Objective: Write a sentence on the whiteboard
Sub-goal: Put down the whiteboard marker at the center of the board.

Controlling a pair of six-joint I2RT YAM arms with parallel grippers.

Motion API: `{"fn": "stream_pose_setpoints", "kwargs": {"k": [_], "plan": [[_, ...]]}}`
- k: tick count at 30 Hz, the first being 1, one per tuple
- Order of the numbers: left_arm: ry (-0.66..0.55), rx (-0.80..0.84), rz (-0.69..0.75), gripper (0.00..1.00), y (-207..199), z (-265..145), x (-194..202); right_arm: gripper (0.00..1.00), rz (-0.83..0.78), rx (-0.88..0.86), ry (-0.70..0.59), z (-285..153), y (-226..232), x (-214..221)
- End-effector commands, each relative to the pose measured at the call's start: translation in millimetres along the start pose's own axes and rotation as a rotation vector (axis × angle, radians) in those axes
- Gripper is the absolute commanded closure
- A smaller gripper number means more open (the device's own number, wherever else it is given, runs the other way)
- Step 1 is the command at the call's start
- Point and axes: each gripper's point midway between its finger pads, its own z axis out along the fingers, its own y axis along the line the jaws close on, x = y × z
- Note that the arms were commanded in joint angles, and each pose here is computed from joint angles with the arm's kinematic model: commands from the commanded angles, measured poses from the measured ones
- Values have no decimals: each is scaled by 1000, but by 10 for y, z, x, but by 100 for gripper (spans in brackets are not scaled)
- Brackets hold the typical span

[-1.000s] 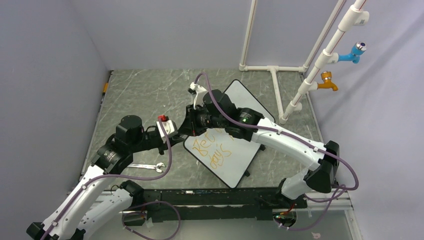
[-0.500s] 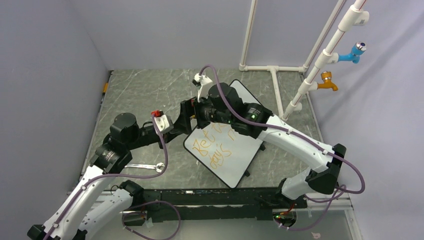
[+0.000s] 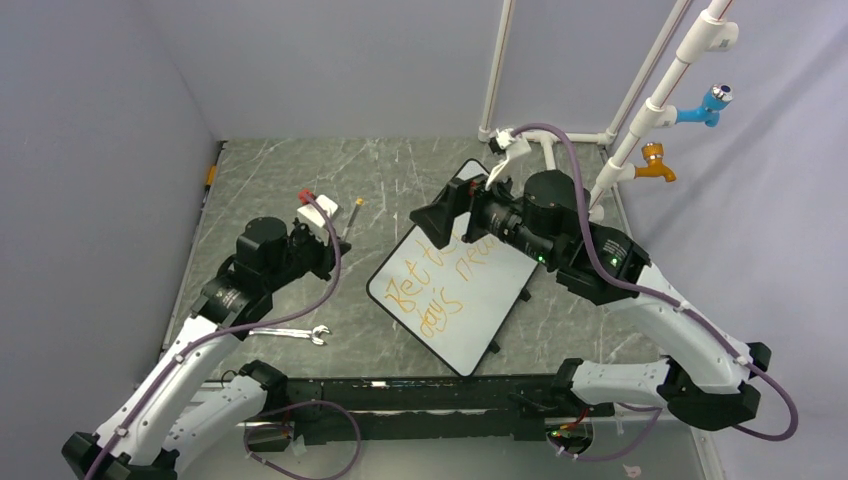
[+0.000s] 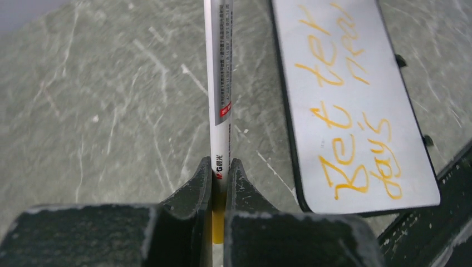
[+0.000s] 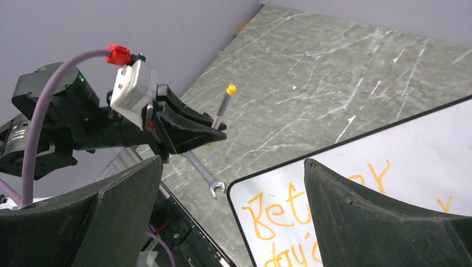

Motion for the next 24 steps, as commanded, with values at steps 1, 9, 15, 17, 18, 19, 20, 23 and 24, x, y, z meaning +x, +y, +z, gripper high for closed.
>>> {"fn": "stream_pose_setpoints", "kwargs": {"k": [1, 9, 15, 17, 18, 19, 20, 23, 24], "plan": [[70, -237, -215, 100, 313, -80, 293, 0, -34, 75, 24, -1, -211, 168], [145, -360, -451, 100, 401, -53, 925, 0, -39, 71, 68, -8, -259, 361], [235, -387, -565, 100, 420, 47, 1370, 0, -40, 93, 79, -60, -338, 457], [245, -369, -598, 100, 388, 106, 1485, 0, -40, 105, 84, -77, -375, 493], [254, -363, -612, 100, 376, 132, 1540, 0, -41, 110, 86, -85, -390, 508], [274, -362, -624, 100, 363, 152, 1620, 0, -42, 114, 89, -93, -404, 527], [290, -363, -636, 100, 358, 170, 1672, 0, -42, 118, 94, -98, -417, 547], [337, -358, -661, 100, 332, 225, 1825, 0, -45, 126, 109, -105, -446, 606], [351, -357, -667, 100, 322, 239, 1872, 0, -46, 130, 113, -102, -458, 622]]}}
